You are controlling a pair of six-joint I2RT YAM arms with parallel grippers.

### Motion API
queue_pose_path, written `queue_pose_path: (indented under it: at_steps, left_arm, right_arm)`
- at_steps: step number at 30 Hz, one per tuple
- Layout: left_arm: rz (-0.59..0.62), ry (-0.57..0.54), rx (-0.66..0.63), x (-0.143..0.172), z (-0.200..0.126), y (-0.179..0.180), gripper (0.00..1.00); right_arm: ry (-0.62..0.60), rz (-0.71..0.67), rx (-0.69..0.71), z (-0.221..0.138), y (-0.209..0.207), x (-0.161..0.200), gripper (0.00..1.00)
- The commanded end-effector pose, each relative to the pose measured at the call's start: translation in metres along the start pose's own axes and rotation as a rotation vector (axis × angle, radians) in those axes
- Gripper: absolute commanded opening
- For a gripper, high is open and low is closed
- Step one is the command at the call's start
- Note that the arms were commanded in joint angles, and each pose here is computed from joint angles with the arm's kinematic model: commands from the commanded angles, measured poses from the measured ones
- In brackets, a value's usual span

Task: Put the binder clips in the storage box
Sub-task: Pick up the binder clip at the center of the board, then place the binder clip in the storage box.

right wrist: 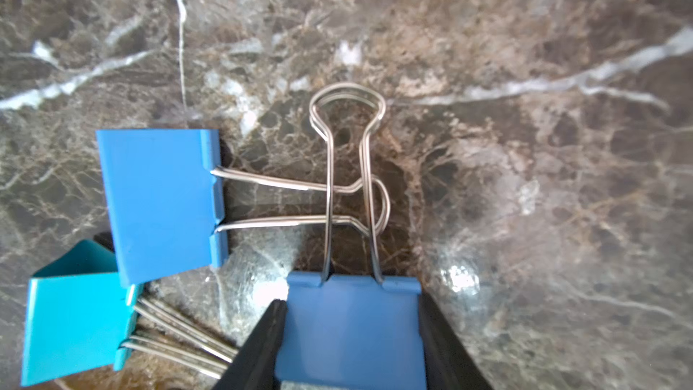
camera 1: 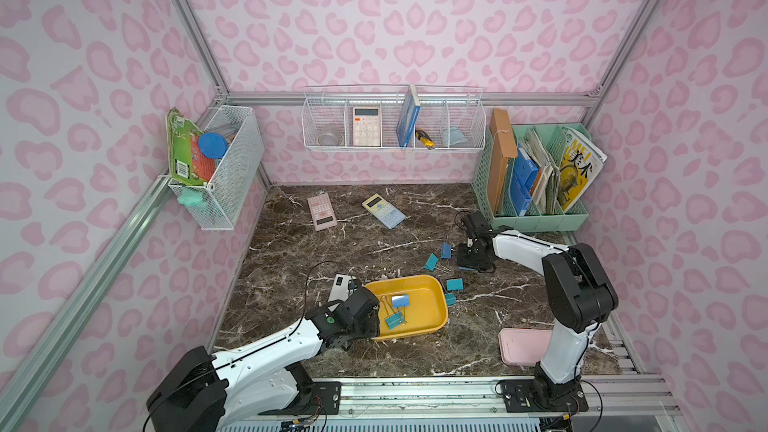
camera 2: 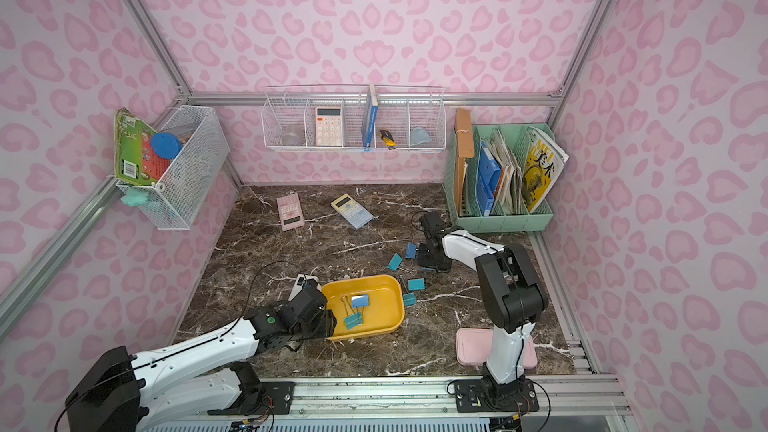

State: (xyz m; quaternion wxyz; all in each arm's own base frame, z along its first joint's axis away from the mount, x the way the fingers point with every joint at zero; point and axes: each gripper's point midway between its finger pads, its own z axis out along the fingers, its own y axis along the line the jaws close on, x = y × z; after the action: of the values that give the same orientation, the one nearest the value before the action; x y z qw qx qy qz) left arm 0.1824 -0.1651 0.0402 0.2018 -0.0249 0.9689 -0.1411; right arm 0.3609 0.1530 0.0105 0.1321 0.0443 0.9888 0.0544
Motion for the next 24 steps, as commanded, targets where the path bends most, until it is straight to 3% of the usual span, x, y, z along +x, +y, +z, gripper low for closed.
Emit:
queue_pose_path:
  at_steps: [1, 8, 14, 18, 24]
  left_arm:
    - [-0.003, 0.002, -0.020, 0.001, -0.001, 0.005, 0.62]
    - [0.001, 0.007, -0.027, 0.000, 0.000, 0.004, 0.62]
    - [0.001, 0.005, -0.026, -0.002, 0.000, 0.001, 0.62]
    - [0.000, 0.003, -0.029, -0.004, -0.001, 0.001, 0.62]
    - [-0.003, 0.003, -0.032, -0.004, -0.001, 0.001, 0.62]
  right_arm:
    - [0.090, -0.012, 0.086, 0.007, -0.021, 0.025, 0.44]
    - [-0.031, -0.074, 0.103, -0.042, -0.009, 0.000, 0.39]
    - [-0.125, -0.181, 0.032, -0.101, 0.046, -0.007, 0.39]
    - [-0.115, -0.266, -0.119, -0.125, 0.115, 0.025, 0.39]
    - [-0.037, -0.368, -0.231, -0.116, 0.179, 0.087, 0.39]
